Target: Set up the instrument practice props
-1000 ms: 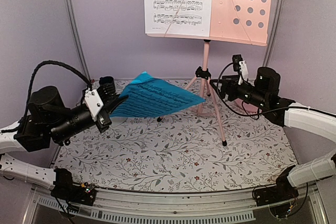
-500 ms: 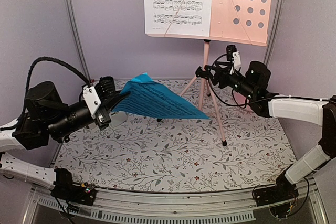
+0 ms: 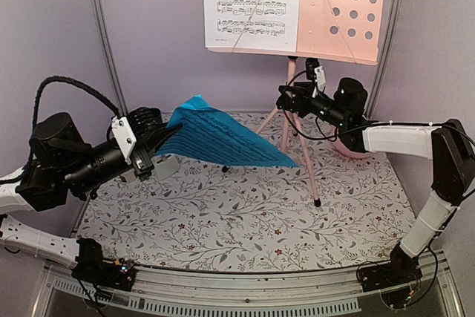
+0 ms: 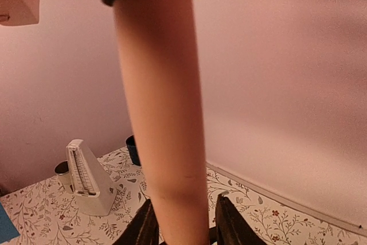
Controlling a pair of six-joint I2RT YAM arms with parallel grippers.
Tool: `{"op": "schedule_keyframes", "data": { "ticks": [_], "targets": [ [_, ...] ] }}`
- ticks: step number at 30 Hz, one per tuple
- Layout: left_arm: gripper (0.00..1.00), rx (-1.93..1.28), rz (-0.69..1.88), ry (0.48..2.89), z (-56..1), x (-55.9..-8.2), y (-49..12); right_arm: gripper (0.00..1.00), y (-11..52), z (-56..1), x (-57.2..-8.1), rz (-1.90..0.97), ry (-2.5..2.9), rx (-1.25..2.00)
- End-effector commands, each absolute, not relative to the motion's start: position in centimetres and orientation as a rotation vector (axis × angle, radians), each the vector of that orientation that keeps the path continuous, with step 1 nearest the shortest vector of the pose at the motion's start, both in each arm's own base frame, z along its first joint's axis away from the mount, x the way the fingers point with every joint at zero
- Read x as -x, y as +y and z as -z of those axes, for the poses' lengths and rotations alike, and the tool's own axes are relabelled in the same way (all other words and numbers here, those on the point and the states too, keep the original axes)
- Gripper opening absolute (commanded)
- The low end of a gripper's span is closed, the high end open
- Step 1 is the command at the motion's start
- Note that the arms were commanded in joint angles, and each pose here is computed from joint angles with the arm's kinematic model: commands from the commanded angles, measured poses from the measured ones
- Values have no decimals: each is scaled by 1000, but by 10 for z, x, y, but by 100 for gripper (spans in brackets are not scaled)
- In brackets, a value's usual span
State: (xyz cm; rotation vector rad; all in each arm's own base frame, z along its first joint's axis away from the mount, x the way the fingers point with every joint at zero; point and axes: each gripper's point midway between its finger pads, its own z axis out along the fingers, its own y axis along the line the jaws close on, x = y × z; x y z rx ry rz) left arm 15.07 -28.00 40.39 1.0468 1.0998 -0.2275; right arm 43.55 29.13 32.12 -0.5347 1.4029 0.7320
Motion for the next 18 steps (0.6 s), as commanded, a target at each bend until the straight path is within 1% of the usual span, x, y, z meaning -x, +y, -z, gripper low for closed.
{"op": "schedule_keyframes", "data": {
  "ticks": [1,3,6,7,13,18],
  "targets": [
    [0,-976,274,1051,-431,-144,-273,28,305,-337,-432,-814,1339,592],
    [0,-967,277,1046,-434,-144,-272,21,310,-339,-431,-842,1331,612],
    [0,-952,284,1038,-439,-144,-271,3,316,-339,-426,-882,1317,642],
    [0,-945,287,1036,-441,-144,-271,0,319,-340,-424,-897,1312,650],
    [0,-918,317,1027,-453,-142,-269,0,336,-342,-410,-964,1289,699],
    [0,-872,346,1020,-466,-142,-268,0,351,-361,-409,-985,1268,673]
  ]
}}
